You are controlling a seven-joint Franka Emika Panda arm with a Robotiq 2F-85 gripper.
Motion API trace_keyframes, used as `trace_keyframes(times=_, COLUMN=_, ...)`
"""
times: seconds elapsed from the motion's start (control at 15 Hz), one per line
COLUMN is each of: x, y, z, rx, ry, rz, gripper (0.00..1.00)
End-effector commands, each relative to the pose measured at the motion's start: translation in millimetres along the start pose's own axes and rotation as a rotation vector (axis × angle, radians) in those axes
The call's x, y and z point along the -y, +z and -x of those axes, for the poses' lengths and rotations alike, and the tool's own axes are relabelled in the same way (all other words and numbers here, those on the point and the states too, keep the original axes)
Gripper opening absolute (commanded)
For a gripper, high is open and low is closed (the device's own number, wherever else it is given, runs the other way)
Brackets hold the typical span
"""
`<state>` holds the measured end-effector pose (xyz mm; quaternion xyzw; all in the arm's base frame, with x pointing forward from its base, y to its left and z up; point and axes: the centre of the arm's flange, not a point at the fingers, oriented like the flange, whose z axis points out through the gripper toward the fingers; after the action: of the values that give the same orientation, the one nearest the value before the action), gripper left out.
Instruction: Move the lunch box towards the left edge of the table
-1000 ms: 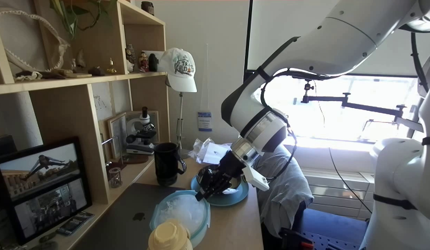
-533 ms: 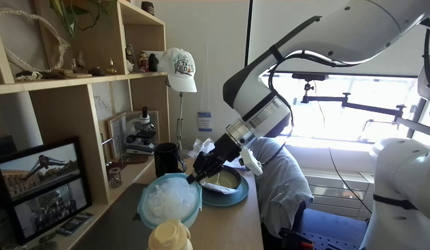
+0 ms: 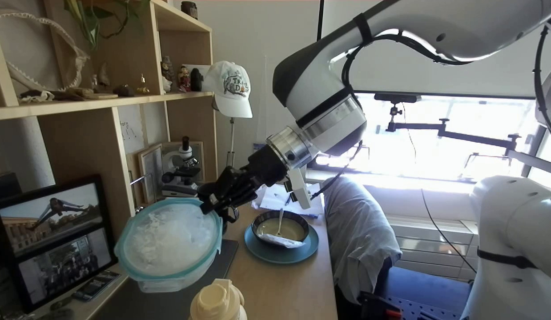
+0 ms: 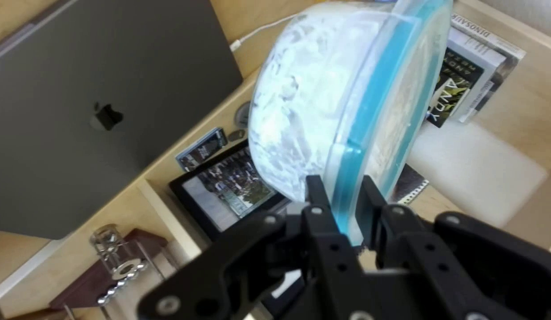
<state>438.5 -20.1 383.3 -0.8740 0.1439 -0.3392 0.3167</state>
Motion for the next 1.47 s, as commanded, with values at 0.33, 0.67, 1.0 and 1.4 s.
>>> trace_keyframes(times=0.33, x=103.2, y=45.9, z=-5.9, rx=0.018, ry=-0.101, rz=-0.185, gripper=0.09)
trace_keyframes(times=0.67, x=141.5, y=88.5, z=34.8, rx=0.177, ry=-0.169, rz=-0.251, gripper=0.09)
trace_keyframes(times=1.0, x=148.7, y=125.5, z=74.3, rx=0.306, ry=-0.203, rz=-0.261, gripper=0.09)
trace_keyframes(times=1.4, x=146.4, y=132.8, z=82.8, rx=0.363, ry=-0.243, rz=-0.217, gripper=0.09)
